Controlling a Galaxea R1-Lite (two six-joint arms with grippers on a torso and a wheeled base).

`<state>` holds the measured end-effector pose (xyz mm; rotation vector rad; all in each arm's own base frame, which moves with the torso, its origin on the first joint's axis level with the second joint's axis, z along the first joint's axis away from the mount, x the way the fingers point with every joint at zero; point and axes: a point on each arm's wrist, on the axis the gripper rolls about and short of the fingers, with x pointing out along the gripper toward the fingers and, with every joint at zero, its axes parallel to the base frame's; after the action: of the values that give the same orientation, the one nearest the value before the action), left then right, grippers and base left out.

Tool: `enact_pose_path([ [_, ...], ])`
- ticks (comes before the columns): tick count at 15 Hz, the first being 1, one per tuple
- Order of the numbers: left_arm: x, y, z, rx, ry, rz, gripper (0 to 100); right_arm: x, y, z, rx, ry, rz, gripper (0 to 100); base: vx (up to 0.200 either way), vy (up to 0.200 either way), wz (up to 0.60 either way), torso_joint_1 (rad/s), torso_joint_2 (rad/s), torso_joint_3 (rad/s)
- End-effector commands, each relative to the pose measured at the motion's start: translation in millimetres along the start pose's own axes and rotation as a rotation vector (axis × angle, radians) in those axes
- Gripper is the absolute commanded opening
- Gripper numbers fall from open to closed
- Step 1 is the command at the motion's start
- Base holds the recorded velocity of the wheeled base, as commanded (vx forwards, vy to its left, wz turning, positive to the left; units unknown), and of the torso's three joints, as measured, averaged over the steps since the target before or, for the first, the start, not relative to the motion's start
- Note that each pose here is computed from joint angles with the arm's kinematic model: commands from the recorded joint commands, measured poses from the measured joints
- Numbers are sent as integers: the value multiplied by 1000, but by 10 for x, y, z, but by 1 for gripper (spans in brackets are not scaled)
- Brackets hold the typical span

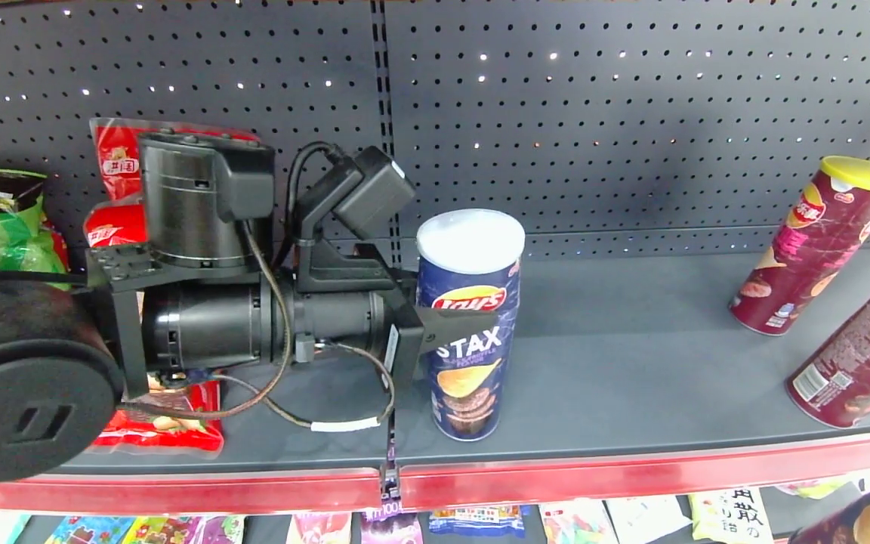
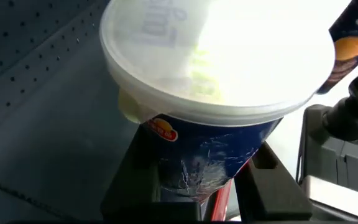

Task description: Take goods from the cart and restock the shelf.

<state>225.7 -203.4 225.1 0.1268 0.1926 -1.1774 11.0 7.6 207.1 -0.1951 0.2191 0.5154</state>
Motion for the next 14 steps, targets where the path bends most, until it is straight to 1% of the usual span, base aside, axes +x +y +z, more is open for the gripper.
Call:
enact_pose_path([
  [1, 33, -4, -55, -6, 16, -5, 0, -1, 1, -2, 0, 1, 1, 0, 0, 0, 0, 0, 0, 0],
  [3, 21, -12, -68, -7, 19, -5, 0, 2, 0, -1, 0, 2, 0, 0, 0, 0, 0, 0, 0, 0],
  [4, 16, -34, -68, -3, 19, -8, 0, 5, -1, -1, 0, 4, 1, 0, 0, 0, 0, 0, 0, 0],
  [8, 11, -72, -112, -7, 35, 1, 0, 5, -1, -1, 0, 4, 0, 0, 0, 0, 0, 0, 0, 0],
  [10, 3, -128, -99, -2, 33, -3, 0, 5, -1, -1, 0, 4, 0, 0, 0, 0, 0, 0, 0, 0],
  [14, -5, -131, -100, -1, 33, 0, 0, 5, -1, -1, 0, 4, 0, 0, 0, 0, 0, 0, 0, 0],
])
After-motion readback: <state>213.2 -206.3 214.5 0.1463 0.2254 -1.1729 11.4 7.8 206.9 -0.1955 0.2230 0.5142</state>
